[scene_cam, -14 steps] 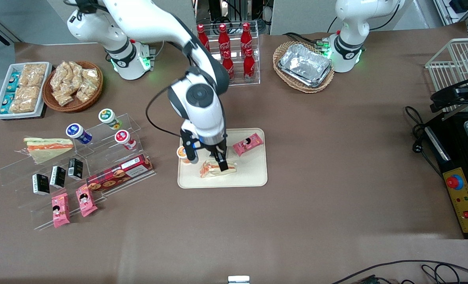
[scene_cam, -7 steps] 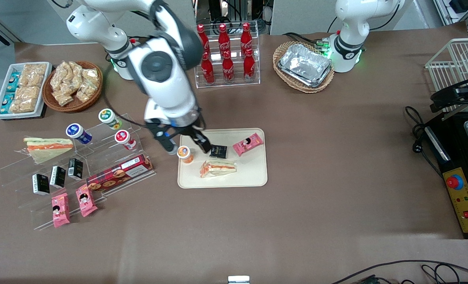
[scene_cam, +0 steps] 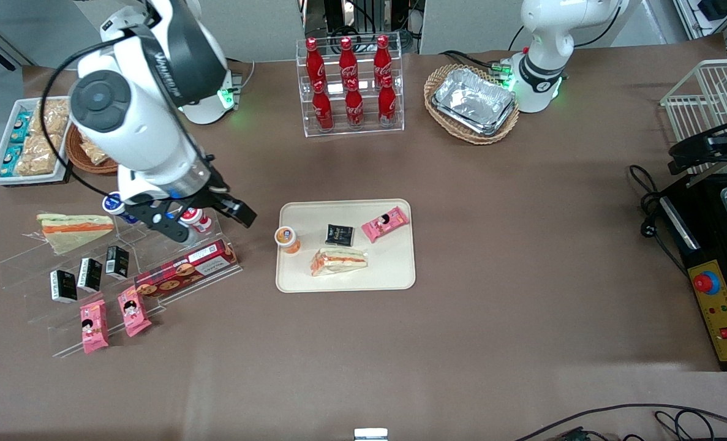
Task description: Place sandwich on tray
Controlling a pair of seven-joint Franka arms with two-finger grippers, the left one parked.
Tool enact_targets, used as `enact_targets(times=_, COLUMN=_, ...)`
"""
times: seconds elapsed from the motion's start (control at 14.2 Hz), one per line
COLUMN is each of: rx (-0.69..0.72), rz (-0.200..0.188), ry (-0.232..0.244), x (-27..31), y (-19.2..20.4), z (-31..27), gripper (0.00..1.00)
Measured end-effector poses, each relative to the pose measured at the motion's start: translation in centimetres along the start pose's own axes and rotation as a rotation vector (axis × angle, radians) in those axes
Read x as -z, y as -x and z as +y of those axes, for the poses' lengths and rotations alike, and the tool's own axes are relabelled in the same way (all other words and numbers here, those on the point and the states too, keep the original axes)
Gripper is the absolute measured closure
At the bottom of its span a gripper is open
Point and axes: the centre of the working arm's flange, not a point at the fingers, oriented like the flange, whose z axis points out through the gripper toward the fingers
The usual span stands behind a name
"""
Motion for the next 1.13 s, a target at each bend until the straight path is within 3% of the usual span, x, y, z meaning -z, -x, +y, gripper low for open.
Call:
enact_targets(times=0.14, rx=0.027, rz=-0.007, ry=0.01, x=-0.6, y=0.0, z=0.0, gripper=0.0)
enact_targets(times=0.28, rx=0.088, rz=0.009, ry=0.034, x=-1.0, y=-0.4, z=0.2, gripper=0.0)
enact_targets(times=0.49, rx=0.21, rz=0.013, ry=0.076, x=-0.6, y=-3.1, z=3.0, gripper=0.0)
enact_targets(times=0.77, rx=0.355, rz=-0.002, ry=0.06, x=2.5, y=-9.1, z=10.9, gripper=0.0)
enact_targets(times=1.13, rx=0.555, rz=0.035, ry=0.057, x=6.4, y=-14.2, z=21.0, gripper=0.0)
